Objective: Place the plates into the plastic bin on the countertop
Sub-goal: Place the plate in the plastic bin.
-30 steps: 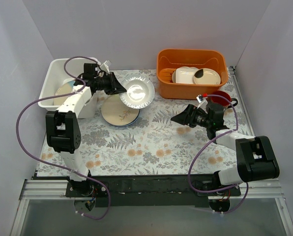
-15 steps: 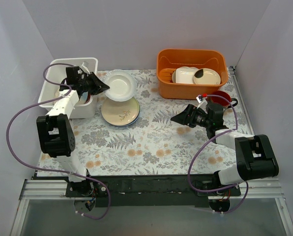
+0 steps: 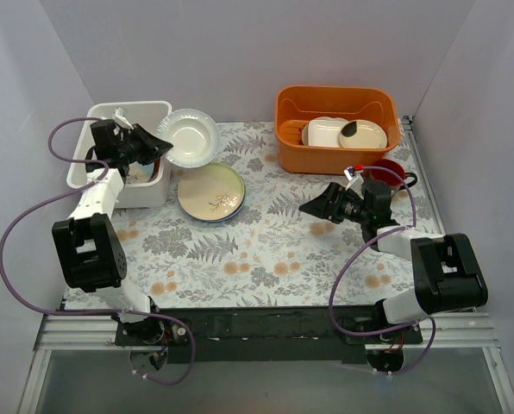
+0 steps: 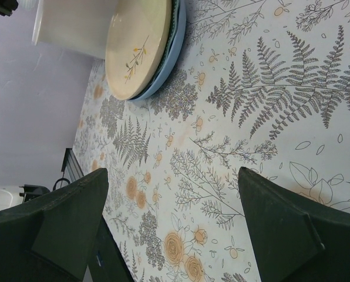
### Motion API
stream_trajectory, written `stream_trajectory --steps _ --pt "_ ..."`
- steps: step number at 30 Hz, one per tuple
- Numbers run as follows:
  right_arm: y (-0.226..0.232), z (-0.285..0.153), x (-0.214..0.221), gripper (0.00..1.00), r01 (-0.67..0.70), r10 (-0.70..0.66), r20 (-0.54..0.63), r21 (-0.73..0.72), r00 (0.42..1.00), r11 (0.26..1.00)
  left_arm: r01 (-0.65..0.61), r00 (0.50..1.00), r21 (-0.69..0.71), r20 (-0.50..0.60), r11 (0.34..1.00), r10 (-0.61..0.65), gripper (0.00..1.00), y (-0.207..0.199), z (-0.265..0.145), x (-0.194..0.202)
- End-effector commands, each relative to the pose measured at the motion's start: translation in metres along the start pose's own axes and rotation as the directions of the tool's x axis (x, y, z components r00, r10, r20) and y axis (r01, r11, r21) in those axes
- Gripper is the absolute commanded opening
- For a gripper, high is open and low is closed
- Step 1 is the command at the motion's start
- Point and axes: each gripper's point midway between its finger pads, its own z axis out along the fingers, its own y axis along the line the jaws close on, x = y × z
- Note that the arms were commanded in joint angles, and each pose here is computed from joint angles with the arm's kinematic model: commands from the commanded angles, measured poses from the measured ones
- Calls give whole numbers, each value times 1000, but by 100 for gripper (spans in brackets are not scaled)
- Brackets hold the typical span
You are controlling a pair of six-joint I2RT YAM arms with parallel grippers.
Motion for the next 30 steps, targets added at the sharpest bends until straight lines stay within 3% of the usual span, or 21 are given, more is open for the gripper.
stream_trajectory --steps 1,16,30 --pt "14 5 -20 98 62 -60 41 -47 997 997 -68 990 116 134 991 52 0 -42 -33 -35" --pt "11 8 -18 98 55 -54 29 -54 998 997 -17 946 91 324 996 -13 0 -23 -76 -71" --pt "9 11 -15 98 45 -44 19 -64 999 997 74 914 62 394 995 -93 0 16 -98 -94"
